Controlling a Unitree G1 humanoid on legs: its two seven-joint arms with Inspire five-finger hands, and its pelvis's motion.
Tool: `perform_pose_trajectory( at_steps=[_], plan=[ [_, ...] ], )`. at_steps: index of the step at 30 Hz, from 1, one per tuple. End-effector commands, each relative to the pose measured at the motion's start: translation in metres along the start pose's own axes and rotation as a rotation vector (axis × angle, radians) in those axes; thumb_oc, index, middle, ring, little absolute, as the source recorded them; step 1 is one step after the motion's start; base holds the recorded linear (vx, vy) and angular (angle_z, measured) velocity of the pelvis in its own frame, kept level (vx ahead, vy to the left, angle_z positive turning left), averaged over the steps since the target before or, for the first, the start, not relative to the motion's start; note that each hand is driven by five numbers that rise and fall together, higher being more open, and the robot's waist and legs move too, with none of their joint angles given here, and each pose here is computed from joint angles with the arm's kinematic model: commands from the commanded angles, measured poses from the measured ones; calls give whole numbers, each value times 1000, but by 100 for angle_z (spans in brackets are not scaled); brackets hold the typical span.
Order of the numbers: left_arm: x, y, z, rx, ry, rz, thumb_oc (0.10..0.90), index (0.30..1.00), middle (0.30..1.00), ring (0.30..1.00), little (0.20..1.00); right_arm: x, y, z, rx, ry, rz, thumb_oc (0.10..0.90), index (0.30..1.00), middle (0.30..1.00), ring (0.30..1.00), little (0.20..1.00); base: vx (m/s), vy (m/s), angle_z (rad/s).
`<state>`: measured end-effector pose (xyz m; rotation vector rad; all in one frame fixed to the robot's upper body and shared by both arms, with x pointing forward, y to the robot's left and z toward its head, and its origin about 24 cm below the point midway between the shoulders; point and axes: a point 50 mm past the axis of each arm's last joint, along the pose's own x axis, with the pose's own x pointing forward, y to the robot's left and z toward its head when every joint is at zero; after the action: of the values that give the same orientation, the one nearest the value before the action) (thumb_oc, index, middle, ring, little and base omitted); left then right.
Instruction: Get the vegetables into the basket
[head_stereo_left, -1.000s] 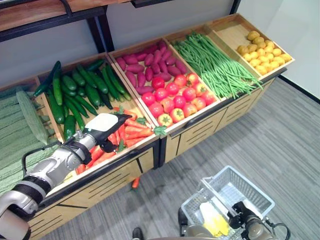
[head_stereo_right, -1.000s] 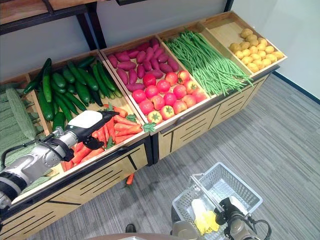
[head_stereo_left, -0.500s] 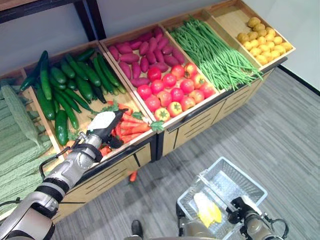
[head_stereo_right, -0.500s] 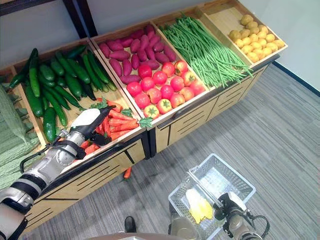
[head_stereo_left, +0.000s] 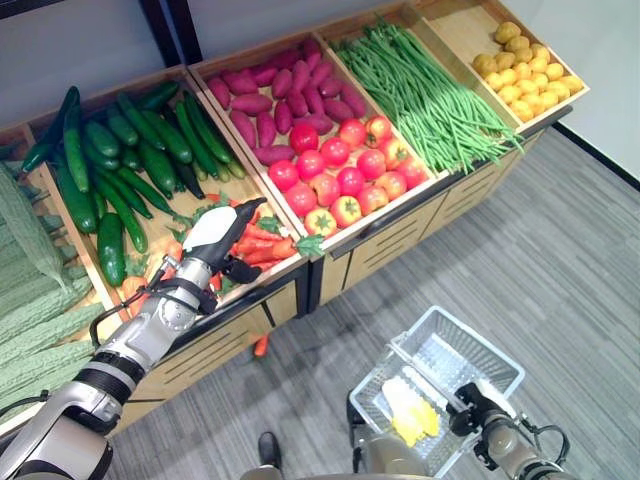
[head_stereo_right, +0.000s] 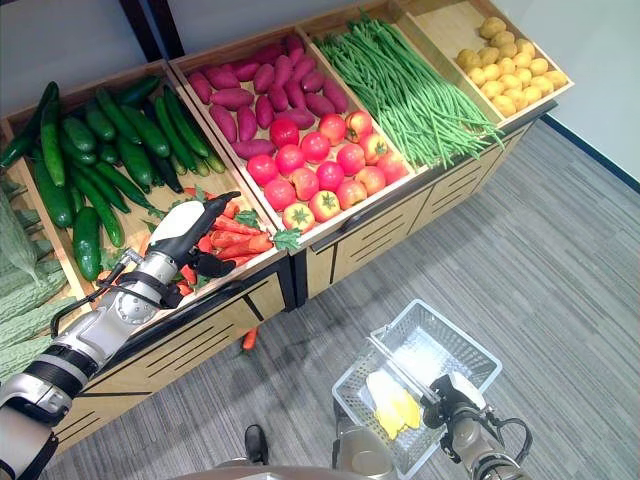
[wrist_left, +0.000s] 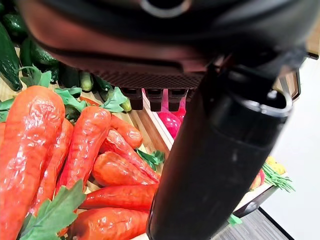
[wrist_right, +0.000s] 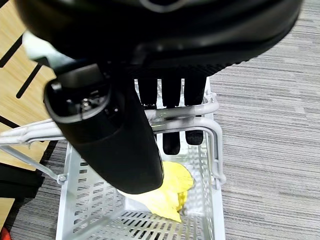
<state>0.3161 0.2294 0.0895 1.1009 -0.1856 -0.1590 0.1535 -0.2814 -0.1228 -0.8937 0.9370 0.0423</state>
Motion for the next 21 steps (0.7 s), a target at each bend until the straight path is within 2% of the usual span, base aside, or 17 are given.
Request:
perform_pose_trajectory(
  at_steps=[1,5,6,8,9,10,11,12,14,21],
  plan=[
    [35,60,35,23,-165,193,900,1000,1000,1000,1000,5,-25,8,-23,-35,-96,400,300,300,300,300,2,-11,-4],
    [36,56,32,45,-149,173,900,1000,1000,1000,1000,5,-26,6,-21,-25,-100,400,300,300,300,300,-3,-9,-5],
    [37,55,31,54,-144,166,843,920,920,920,920,5,-27,5,-20,-23,-102,400,300,300,300,300,-6,-4,-10],
    [39,53,27,73,-121,160,804,865,865,865,865,6,-28,6,-15,-26,-107,400,300,300,300,300,-21,-1,-9],
    [41,50,26,66,-108,156,767,813,813,813,813,6,-29,9,-19,-35,-108,400,300,300,300,300,-27,1,-4],
    [41,50,26,67,-108,156,718,745,745,745,745,6,-29,9,-19,-35,-108,400,300,300,300,300,-31,1,-4],
    [43,48,25,68,-100,149,635,629,629,629,629,7,-30,10,-19,-38,-112,400,300,300,300,300,-11,0,-5],
    [44,47,25,72,-95,145,584,558,558,558,558,7,-30,11,-18,-40,-113,400,300,300,300,300,-14,1,-5],
    [47,44,24,72,-82,134,400,300,300,300,300,7,-30,13,-18,-45,-113,400,300,300,300,300,-2,4,-4],
    [52,37,22,51,-49,134,400,300,300,300,300,7,-28,16,-21,-58,-113,400,300,300,300,300,1,4,-5]
  ],
)
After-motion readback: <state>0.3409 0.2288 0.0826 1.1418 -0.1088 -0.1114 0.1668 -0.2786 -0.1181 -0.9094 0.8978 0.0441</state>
